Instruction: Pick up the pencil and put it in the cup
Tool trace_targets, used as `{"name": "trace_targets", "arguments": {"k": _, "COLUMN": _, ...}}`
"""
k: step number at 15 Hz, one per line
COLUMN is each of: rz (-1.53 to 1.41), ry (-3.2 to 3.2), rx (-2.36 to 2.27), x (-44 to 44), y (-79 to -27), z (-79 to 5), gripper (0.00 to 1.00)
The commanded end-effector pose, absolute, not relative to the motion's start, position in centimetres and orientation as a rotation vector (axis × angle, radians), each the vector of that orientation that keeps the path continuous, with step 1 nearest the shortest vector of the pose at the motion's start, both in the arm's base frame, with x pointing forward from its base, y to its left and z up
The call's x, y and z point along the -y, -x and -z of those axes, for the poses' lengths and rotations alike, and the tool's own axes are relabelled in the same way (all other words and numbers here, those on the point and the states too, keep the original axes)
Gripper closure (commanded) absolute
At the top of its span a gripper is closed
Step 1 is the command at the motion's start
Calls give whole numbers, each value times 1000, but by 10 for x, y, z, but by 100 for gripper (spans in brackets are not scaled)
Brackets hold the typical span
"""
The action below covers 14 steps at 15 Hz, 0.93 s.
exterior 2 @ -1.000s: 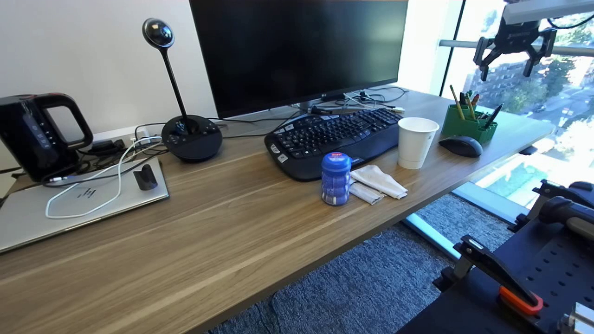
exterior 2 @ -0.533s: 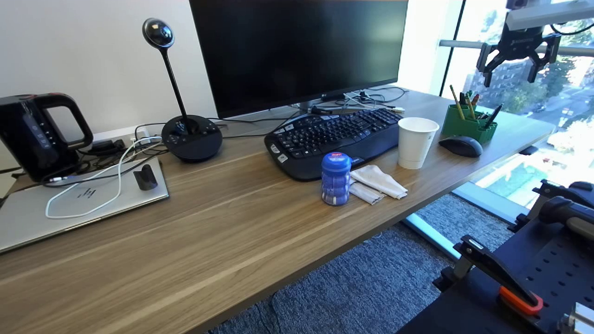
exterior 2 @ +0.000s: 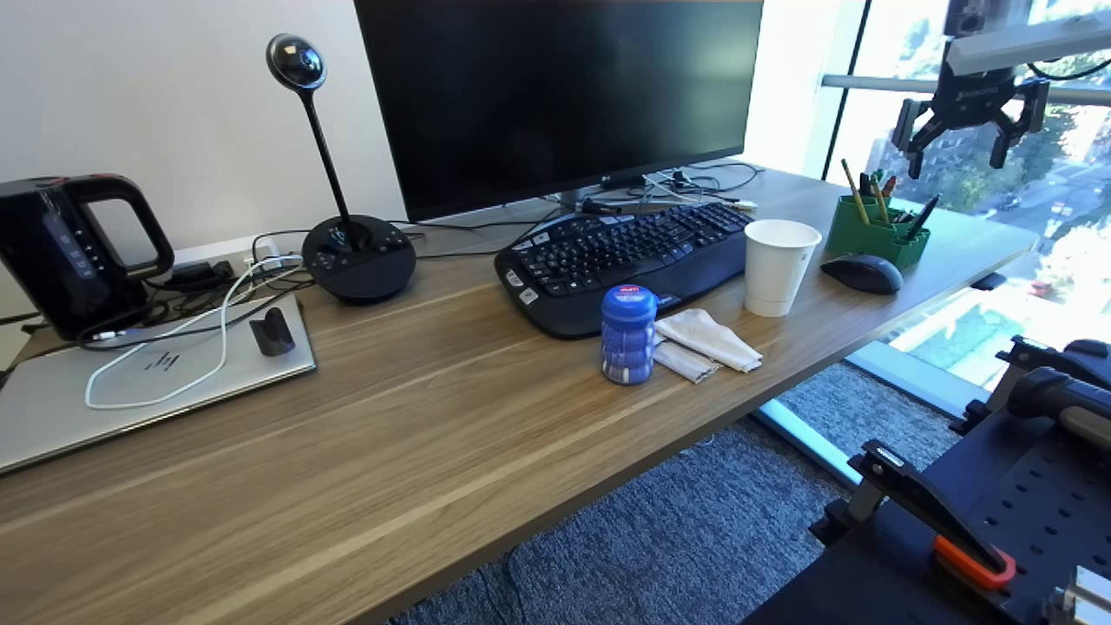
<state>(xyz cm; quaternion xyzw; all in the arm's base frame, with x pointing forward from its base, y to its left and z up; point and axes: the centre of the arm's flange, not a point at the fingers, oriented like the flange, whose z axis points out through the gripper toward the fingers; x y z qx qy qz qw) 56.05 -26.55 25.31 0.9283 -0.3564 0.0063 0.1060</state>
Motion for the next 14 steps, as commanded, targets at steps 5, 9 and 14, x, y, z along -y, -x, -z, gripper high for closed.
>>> {"name": "trace_targets", "arguments": {"k": 5, "rz": 9, "ry": -2673, "rx": 986, "x": 260, "y": -562, "z": -230, "gripper": 0}}
{"name": "trace_targets", "arguments": {"k": 9, "rz": 23, "ry": -2657, "rx": 975, "x": 257, "y": -562, "z": -223, "gripper": 10}}
{"name": "trace_targets", "arguments": {"k": 14, "rz": 23, "ry": -2649, "rx": 993, "x": 256, "y": -564, "z": -222, "gripper": 57}}
